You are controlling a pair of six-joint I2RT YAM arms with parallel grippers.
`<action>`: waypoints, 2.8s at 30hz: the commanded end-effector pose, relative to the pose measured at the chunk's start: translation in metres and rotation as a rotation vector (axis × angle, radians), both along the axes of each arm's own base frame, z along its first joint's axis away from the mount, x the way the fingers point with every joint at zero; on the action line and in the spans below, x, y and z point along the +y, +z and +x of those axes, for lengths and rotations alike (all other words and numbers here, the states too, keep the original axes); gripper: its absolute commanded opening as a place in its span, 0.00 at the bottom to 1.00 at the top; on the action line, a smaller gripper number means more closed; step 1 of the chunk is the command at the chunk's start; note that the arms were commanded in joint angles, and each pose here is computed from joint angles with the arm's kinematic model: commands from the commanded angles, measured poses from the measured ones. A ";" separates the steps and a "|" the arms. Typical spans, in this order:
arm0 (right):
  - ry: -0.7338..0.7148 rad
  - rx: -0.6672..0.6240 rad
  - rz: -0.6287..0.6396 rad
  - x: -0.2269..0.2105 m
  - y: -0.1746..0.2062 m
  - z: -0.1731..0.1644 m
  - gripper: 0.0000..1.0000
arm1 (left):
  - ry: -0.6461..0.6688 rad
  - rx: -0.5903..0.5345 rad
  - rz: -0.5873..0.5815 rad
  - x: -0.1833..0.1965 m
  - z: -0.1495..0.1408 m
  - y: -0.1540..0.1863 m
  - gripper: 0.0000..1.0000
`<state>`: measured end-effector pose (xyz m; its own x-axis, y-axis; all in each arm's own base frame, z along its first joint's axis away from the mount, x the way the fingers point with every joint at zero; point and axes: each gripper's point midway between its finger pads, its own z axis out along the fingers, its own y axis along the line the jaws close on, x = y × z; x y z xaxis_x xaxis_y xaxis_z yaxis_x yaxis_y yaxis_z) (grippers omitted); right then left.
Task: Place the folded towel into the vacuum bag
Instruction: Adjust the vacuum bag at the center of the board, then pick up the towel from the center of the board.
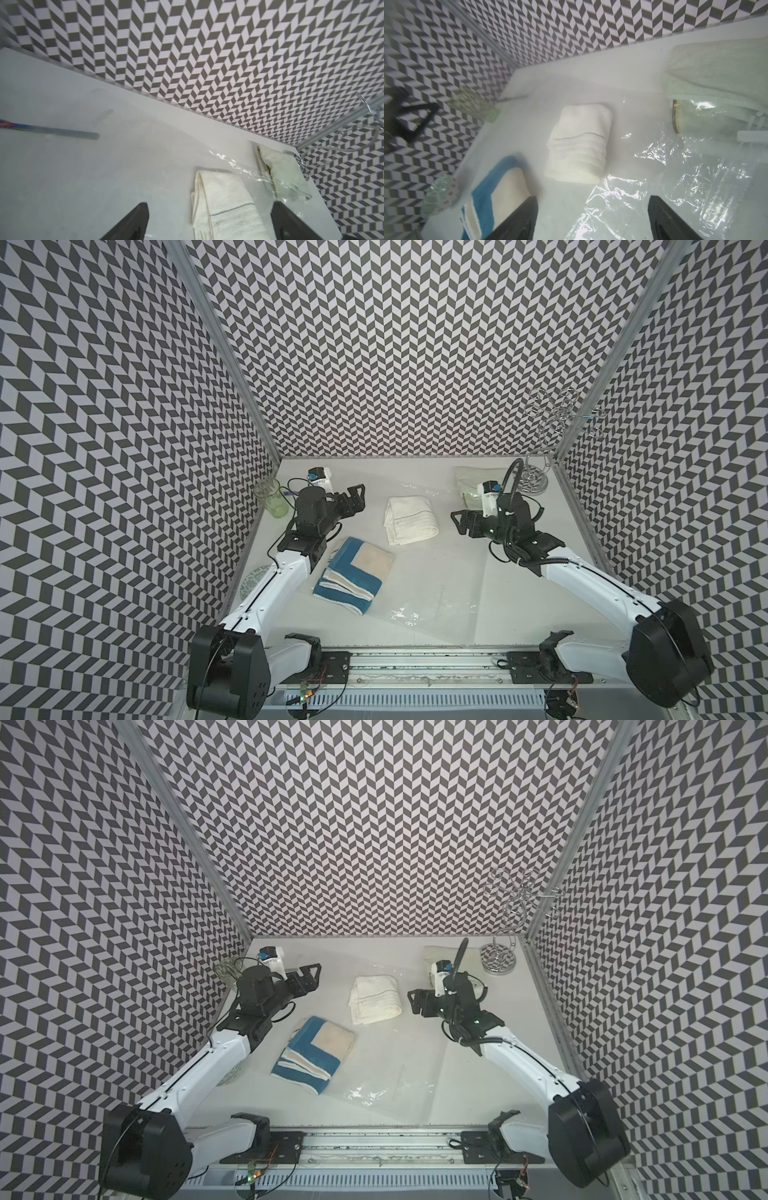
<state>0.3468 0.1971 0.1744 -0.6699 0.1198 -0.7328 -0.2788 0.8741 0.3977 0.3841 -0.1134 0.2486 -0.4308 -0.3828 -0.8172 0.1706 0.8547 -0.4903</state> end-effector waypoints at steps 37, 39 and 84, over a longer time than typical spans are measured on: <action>0.012 0.568 -0.029 0.028 -0.162 -0.086 0.38 | 0.032 0.585 -0.122 -0.073 -0.014 -0.241 0.77; 0.021 0.579 -0.017 0.036 -0.162 -0.086 0.38 | 0.023 0.589 -0.119 -0.076 0.000 -0.245 0.77; -0.236 0.550 0.227 0.067 -0.115 0.083 0.94 | -0.093 0.420 -0.172 -0.053 -0.019 -0.161 0.78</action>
